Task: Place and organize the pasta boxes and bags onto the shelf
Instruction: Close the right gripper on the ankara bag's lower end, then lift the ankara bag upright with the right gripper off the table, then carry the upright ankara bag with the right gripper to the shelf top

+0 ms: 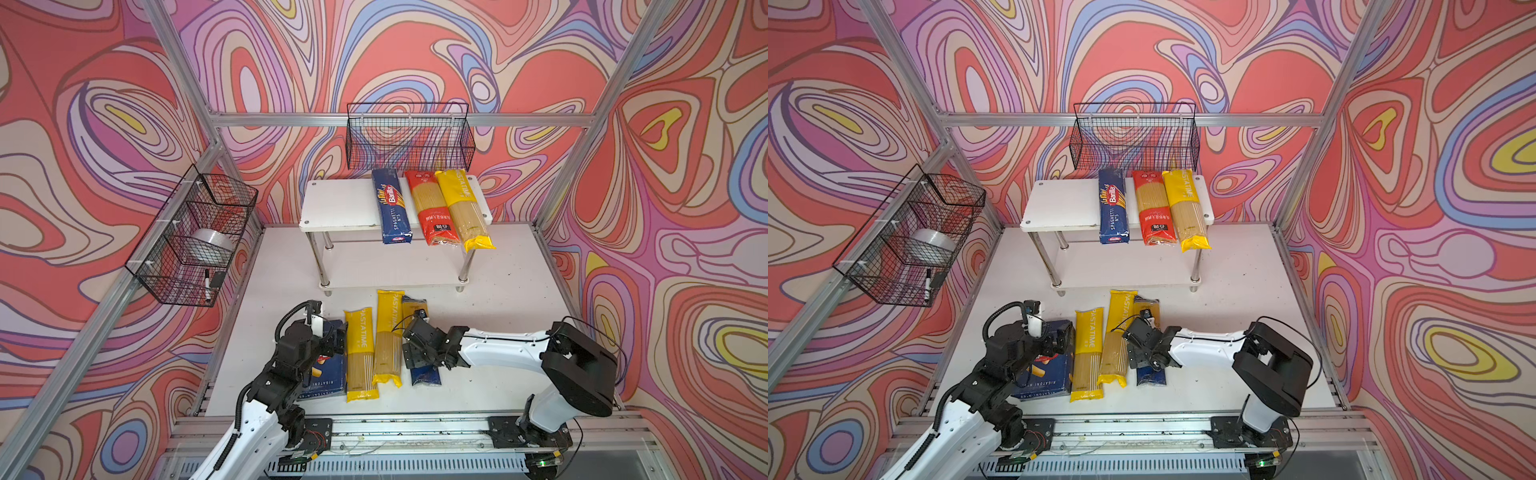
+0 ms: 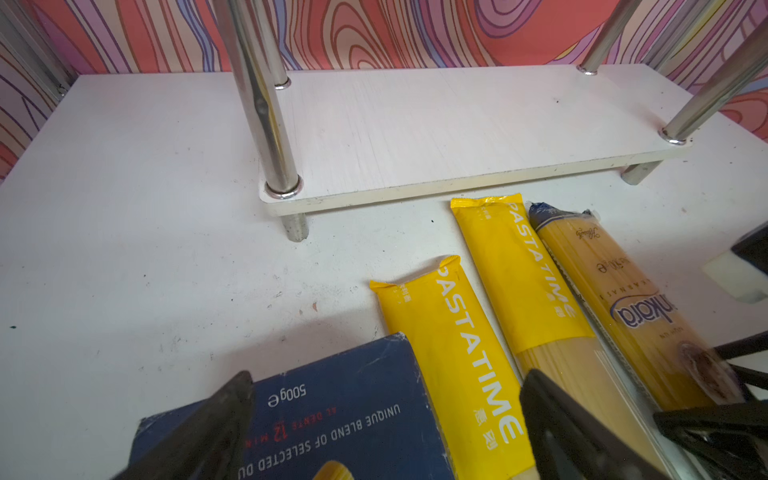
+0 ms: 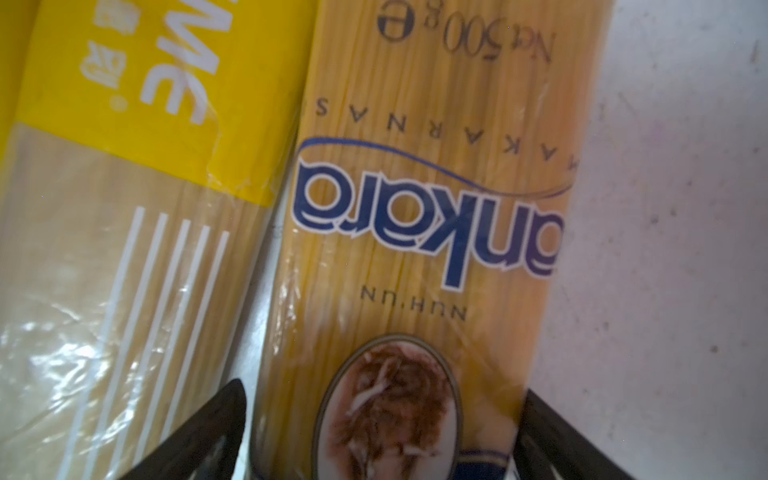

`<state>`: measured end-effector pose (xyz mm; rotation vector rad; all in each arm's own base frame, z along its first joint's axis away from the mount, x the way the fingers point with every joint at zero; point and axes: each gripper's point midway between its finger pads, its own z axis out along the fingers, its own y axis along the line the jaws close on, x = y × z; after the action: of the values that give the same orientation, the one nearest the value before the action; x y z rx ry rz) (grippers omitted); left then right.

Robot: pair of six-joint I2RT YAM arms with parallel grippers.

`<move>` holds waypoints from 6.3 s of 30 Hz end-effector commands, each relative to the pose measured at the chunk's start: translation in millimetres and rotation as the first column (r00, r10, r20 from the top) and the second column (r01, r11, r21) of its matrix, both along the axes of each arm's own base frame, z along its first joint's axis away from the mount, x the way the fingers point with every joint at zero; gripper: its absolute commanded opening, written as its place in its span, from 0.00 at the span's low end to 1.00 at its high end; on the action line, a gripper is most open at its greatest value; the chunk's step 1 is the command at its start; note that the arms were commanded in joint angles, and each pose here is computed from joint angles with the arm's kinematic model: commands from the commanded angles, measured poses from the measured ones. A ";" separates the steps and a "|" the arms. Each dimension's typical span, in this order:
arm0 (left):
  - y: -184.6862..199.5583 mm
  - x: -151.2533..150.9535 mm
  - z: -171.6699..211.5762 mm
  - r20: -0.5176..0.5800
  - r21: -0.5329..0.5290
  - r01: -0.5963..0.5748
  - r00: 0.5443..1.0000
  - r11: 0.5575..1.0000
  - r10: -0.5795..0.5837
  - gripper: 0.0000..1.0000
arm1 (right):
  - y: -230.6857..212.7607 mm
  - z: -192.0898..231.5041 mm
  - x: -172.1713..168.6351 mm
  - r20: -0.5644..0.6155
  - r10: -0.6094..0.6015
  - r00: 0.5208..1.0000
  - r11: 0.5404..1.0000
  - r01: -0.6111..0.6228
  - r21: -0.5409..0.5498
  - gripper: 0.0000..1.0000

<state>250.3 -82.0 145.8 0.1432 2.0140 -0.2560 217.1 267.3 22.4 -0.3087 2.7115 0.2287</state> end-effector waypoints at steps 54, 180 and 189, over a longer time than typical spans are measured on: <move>0.6 0.7 7.4 0.013 -0.001 -0.005 1.000 1.000 0.005 1.00 | -18.7 11.0 -10.3 0.031 -0.049 0.998 0.995 0.046 0.092 0.34; 10.1 -10.2 15.5 0.079 -0.023 -0.033 0.996 0.999 0.035 1.00 | 144.3 389.4 64.3 0.628 0.147 0.764 0.935 -0.315 0.164 0.00; 10.2 -10.0 16.0 0.079 -0.023 -0.034 0.996 0.999 0.036 1.00 | 141.2 401.8 94.5 0.665 0.082 0.743 0.947 -0.266 0.180 0.00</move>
<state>240.0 -70.6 158.4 0.1032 1.9413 -0.2389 302.4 409.2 362.5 -0.5936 2.0891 0.3523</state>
